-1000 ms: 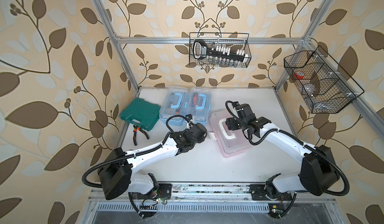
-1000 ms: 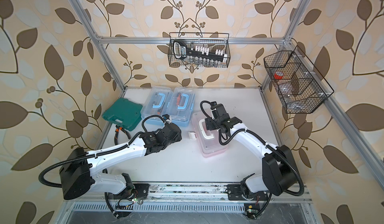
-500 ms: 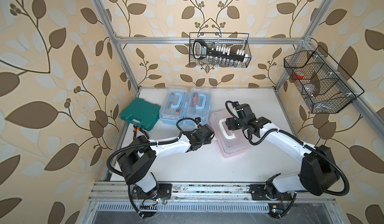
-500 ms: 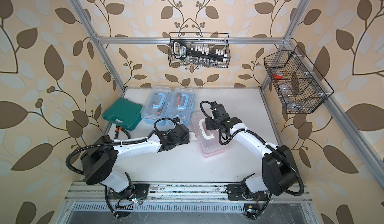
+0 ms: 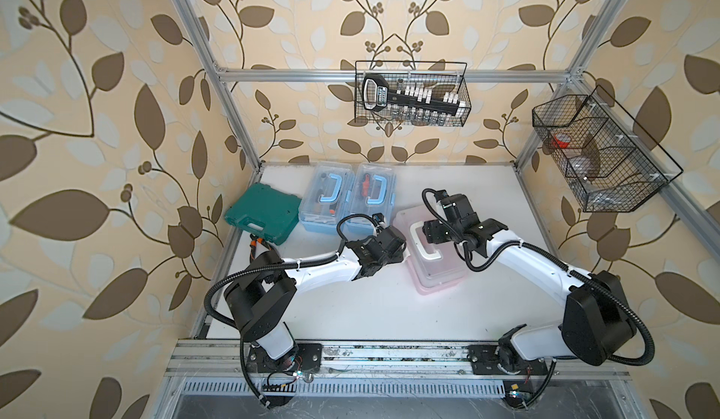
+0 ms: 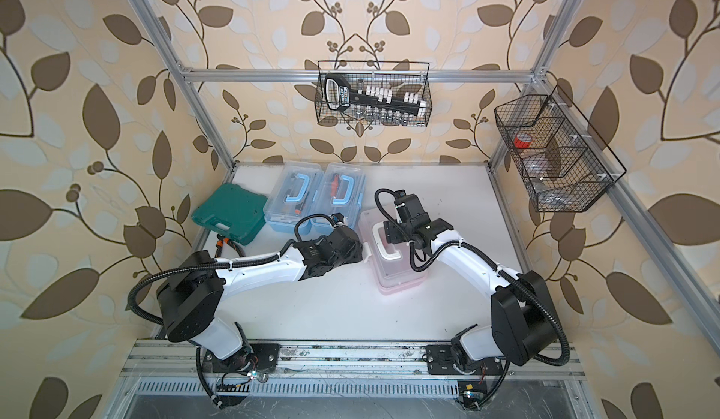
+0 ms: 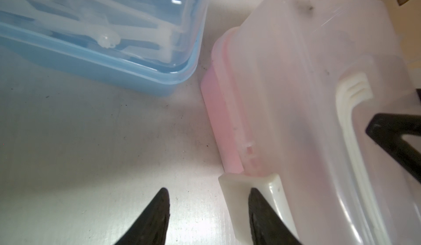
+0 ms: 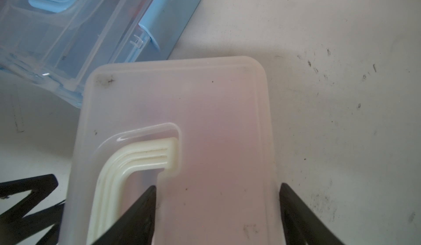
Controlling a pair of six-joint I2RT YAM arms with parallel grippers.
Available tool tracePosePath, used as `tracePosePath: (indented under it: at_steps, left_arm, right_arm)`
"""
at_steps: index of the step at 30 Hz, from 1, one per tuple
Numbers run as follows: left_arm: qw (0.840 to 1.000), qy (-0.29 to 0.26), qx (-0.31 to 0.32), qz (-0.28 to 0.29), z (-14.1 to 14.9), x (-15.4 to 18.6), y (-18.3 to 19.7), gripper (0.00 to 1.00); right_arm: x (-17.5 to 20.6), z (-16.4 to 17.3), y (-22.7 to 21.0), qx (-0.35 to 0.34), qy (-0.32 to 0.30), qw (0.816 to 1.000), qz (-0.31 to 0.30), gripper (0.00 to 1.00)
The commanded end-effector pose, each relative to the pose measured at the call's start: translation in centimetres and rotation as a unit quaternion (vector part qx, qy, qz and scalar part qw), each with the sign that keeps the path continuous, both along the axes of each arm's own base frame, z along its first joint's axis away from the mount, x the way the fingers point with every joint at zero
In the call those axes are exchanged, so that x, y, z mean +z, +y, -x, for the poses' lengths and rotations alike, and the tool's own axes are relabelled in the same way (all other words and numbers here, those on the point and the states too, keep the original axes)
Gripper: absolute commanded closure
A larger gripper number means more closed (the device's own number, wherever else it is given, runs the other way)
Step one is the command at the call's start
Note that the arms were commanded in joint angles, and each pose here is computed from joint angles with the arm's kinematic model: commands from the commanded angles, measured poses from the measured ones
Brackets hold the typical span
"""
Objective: Close toolboxes
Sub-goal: Fasten the toolbox latch on the toolbox.
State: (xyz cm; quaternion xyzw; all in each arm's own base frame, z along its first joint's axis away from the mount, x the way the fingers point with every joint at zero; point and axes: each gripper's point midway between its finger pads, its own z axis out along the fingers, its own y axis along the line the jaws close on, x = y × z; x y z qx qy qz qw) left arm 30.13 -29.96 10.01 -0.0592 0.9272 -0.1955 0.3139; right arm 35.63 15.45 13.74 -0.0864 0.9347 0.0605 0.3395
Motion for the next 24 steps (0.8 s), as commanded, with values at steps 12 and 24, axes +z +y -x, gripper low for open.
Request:
tracePosePath:
  at_steps: [12,24]
  left_arm:
    - [0.999,-0.012,-0.027,0.033,-0.4,1.4,-2.6,0.43]
    - [0.999,0.003,-0.040,0.034,-0.8,0.5,-4.0,0.44]
  right_arm:
    - [-4.4,3.2,0.5,0.028,0.092,0.995,0.015,0.25]
    - [-4.6,3.3,0.6,0.030,0.097,0.995,0.014,0.25]
